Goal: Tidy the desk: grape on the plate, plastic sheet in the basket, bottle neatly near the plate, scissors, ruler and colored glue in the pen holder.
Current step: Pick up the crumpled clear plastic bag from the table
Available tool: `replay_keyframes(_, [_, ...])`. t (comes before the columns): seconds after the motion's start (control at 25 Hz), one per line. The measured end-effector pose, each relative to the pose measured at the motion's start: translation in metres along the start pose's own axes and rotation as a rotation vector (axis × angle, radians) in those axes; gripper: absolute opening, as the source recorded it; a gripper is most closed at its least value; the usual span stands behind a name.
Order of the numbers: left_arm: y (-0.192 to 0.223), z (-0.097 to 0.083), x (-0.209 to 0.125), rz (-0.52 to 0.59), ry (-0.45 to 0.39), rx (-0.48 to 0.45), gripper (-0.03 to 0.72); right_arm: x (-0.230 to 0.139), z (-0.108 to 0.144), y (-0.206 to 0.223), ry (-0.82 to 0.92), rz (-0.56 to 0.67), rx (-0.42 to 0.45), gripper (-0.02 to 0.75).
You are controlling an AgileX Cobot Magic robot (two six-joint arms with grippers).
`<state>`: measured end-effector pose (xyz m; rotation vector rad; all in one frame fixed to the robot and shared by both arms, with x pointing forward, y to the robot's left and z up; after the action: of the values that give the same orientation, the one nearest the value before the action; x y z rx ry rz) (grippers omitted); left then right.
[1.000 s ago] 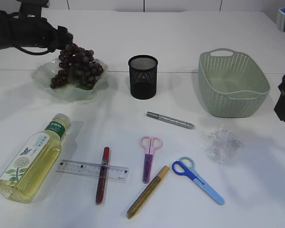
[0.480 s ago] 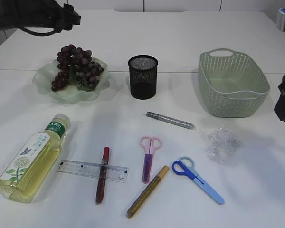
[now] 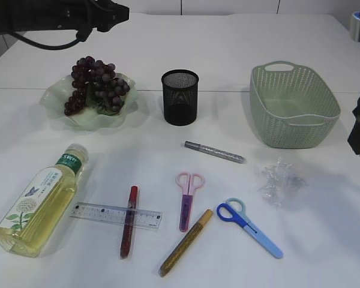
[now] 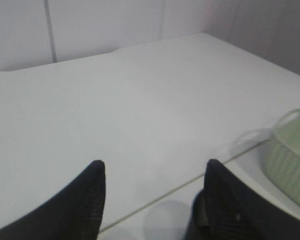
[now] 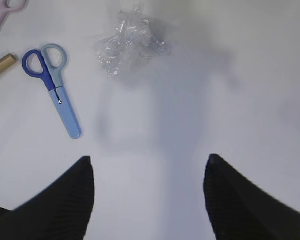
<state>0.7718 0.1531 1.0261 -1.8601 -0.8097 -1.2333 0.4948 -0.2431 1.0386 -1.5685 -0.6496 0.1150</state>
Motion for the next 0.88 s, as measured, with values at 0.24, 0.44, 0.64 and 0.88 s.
replay_keyframes(0.24, [-0.017, -0.002, -0.038, 0.279, 0.004, -0.158, 0.424, 0.0, 0.0, 0.0, -0.001, 0.0, 0.0, 0.531])
replay_keyframes(0.44, [-0.032, 0.011, -0.049, 0.438, 0.03, -0.043, 0.421, 0.0, 0.001, 0.0, -0.001, -0.001, 0.004, 0.531])
replay_keyframes(0.64, [-0.045, 0.012, -0.036, 0.449, 0.002, 0.029, 0.421, 0.001, 0.003, 0.0, 0.005, -0.004, 0.018, 0.531])
replay_keyframes(0.88, [-0.069, 0.009, -0.036, 0.571, -0.095, 0.123, 0.421, 0.001, 0.004, 0.0, 0.01, -0.007, 0.028, 0.531])
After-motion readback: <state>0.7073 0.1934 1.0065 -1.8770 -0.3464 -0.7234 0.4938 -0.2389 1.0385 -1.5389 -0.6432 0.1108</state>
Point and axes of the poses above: a point on each arm's last joint axis where the gripper is mounted, y pointing out along that axis toward the gripper, z along the wrist's bending axis when the last joint is at zero, x = y × z, the point moved 6 cm from there along y, pointing out along that axis toward the gripper, and after that the axes turned 11 degrees about -y, right-handed, at the moved point
